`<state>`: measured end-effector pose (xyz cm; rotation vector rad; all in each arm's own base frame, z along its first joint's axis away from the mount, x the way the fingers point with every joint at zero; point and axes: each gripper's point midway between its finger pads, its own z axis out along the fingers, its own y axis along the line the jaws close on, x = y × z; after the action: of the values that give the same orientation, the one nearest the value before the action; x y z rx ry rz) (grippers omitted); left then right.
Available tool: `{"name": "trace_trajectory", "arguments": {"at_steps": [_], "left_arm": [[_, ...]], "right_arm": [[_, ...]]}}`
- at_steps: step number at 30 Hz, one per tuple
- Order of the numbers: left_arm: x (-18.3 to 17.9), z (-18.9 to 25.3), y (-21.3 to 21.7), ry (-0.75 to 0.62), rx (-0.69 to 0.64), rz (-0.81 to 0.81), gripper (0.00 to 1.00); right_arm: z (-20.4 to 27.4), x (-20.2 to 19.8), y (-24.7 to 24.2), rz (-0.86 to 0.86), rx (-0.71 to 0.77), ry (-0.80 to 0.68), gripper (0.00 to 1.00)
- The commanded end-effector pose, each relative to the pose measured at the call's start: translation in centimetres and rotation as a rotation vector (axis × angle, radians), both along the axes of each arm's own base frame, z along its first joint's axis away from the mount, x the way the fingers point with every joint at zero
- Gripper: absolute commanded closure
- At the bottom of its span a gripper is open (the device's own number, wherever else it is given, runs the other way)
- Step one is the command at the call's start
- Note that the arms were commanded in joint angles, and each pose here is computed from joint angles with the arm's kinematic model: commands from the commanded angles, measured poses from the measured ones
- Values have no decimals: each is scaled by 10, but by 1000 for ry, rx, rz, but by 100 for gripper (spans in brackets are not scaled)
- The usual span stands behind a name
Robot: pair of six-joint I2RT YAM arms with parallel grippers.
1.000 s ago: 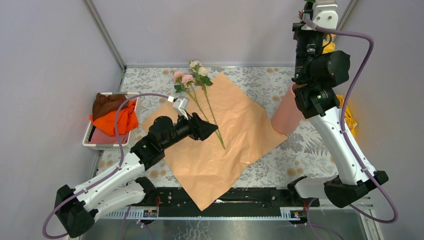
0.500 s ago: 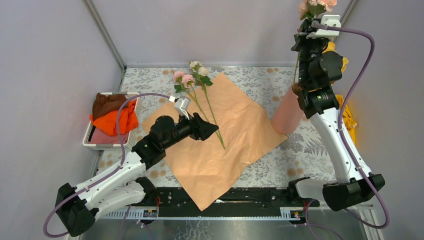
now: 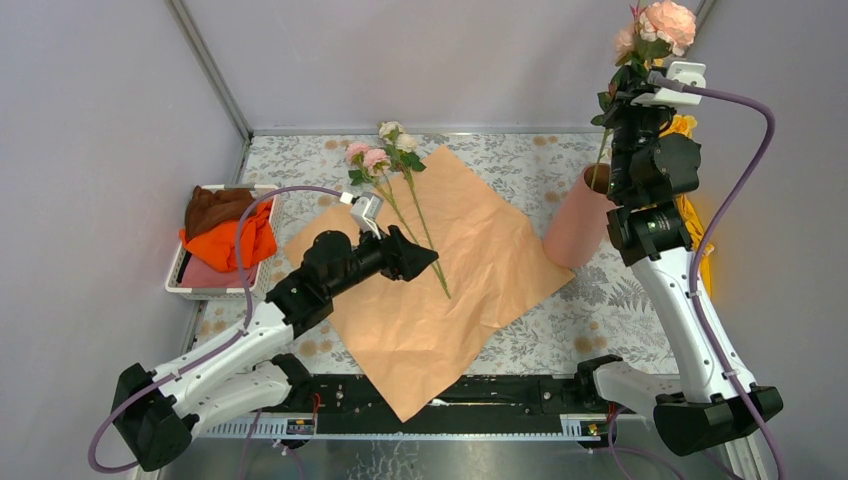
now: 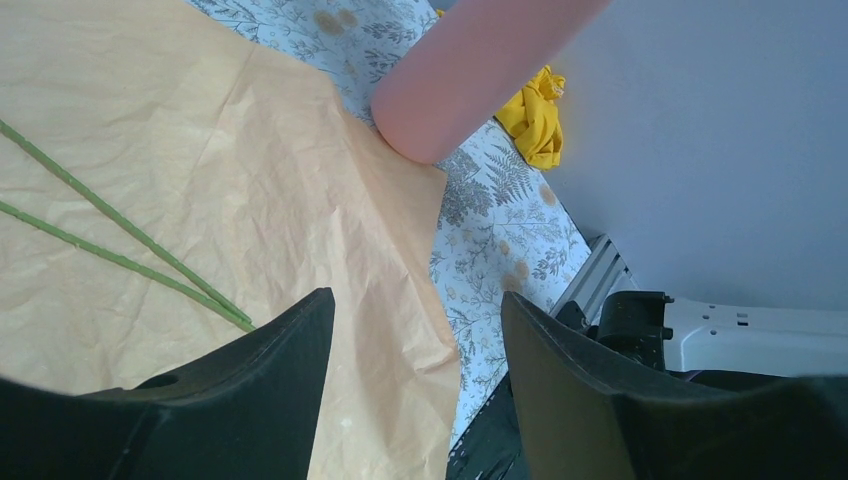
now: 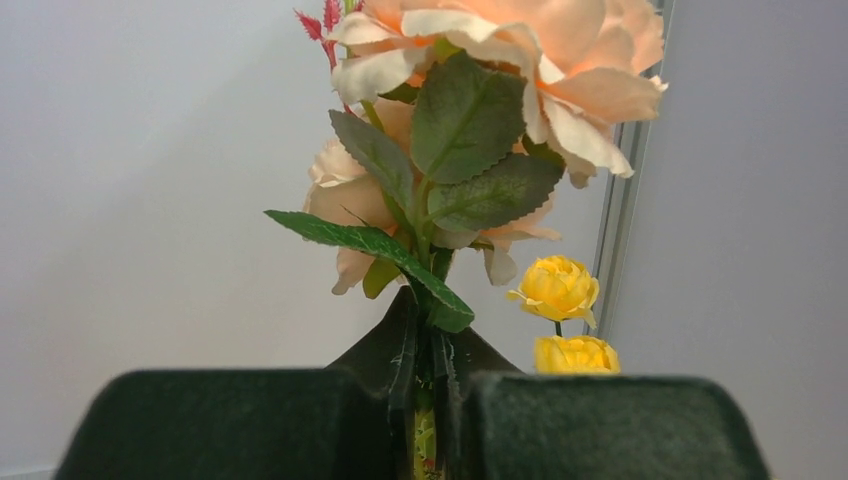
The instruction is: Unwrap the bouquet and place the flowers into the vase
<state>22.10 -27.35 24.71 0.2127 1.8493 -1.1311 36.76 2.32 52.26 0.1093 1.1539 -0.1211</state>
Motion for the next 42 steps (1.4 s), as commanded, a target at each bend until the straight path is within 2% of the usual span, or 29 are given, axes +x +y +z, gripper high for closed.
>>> {"name": "trace_trajectory", "arguments": {"at_steps": [1, 8, 13, 17, 27, 36, 42], "left_arm": [[0, 10, -6, -33, -33, -18, 31], [0, 11, -8, -33, -35, -25, 31], [1, 10, -9, -30, -33, -27, 31], [1, 9, -9, -27, -33, -26, 31], [2, 8, -8, -16, -36, -13, 31], [20, -4, 3, 42, 3, 113, 30], [33, -7, 13, 76, 28, 209, 30]], "right_arm": [[5, -10, -9, -22, 47, -13, 85], [3, -14, -9, -17, 56, 3, 30], [6, -18, -13, -27, 71, 5, 18], [13, -29, -14, -18, 90, -18, 3], [43, -63, -1, 120, 116, -63, 0], [85, -99, 51, 471, 150, -119, 0], [94, -85, 94, 683, 156, -11, 7]]}}
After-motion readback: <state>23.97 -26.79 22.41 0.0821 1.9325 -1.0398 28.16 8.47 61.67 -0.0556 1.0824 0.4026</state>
